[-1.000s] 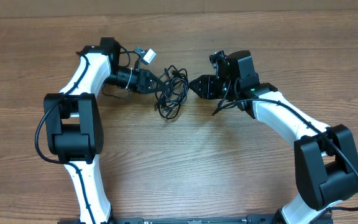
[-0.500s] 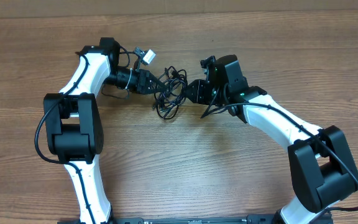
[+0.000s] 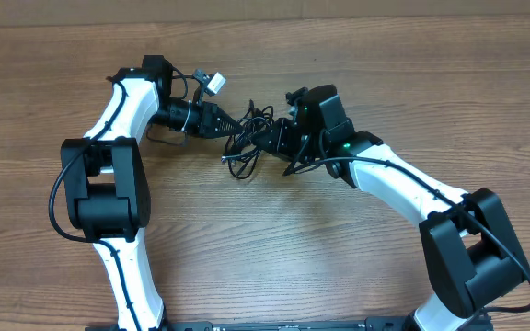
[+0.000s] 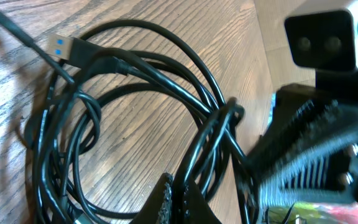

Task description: Untangle cables

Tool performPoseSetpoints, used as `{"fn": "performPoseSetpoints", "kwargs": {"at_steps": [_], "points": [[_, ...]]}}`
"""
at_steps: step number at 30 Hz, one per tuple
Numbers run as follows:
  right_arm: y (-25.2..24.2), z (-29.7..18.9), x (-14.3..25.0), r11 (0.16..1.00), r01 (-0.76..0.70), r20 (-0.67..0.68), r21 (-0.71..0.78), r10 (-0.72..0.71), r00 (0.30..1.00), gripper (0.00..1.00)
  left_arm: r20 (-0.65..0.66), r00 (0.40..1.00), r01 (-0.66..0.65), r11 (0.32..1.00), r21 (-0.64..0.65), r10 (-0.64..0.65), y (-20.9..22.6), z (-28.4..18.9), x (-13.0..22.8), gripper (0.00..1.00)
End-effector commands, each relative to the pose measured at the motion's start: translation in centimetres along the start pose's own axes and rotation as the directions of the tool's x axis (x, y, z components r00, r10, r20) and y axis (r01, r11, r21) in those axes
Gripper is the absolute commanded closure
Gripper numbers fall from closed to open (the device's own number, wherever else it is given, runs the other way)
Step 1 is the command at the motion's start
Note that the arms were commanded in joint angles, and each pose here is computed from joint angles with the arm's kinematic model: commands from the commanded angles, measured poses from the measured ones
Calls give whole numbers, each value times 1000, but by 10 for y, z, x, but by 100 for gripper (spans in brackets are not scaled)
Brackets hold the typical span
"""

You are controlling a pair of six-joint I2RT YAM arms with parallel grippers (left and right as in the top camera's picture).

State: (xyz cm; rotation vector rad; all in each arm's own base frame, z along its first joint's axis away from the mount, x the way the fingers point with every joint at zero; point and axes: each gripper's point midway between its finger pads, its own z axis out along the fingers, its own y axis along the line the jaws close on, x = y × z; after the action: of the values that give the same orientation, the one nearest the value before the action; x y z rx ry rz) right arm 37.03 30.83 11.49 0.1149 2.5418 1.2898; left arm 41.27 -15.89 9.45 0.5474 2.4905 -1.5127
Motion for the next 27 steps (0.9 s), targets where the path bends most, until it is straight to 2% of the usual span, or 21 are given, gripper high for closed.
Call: {"fn": "performPoseSetpoints", "kwargs": {"at_steps": [1,5,8,13,17,20,23,27], "points": [[5,2,5,1000,17,-13,-15,-18,1000,88,10,1000,-14,1000,9,14,-9,-2,-2,96],[-1,1,-5,999,42,36,24,-43,998,84,10,1000,-14,1000,9,14,-9,-2,-2,96],[32,-16,-18,988,70,17,-136,-68,998,80,10,1000,-13,1000,9,13,-9,-2,-2,96],[40,-43,-45,980,138,83,-143,-127,988,79,10,1000,-13,1000,9,13,-9,-2,-2,96],[7,-45,-43,982,185,65,-22,-184,981,78,10,1000,-14,1000,9,14,-9,-2,-2,96],[-17,-44,-40,957,277,42,89,-282,959,78,10,1000,-14,1000,9,14,-9,-2,-2,96],[-26,-37,-33,941,319,6,110,-322,947,78,10,1000,-17,1000,9,17,-9,-2,-2,96],[-35,-32,-41,922,353,28,159,-361,932,75,10,1000,-18,1000,9,18,-9,-2,-2,96]]}}
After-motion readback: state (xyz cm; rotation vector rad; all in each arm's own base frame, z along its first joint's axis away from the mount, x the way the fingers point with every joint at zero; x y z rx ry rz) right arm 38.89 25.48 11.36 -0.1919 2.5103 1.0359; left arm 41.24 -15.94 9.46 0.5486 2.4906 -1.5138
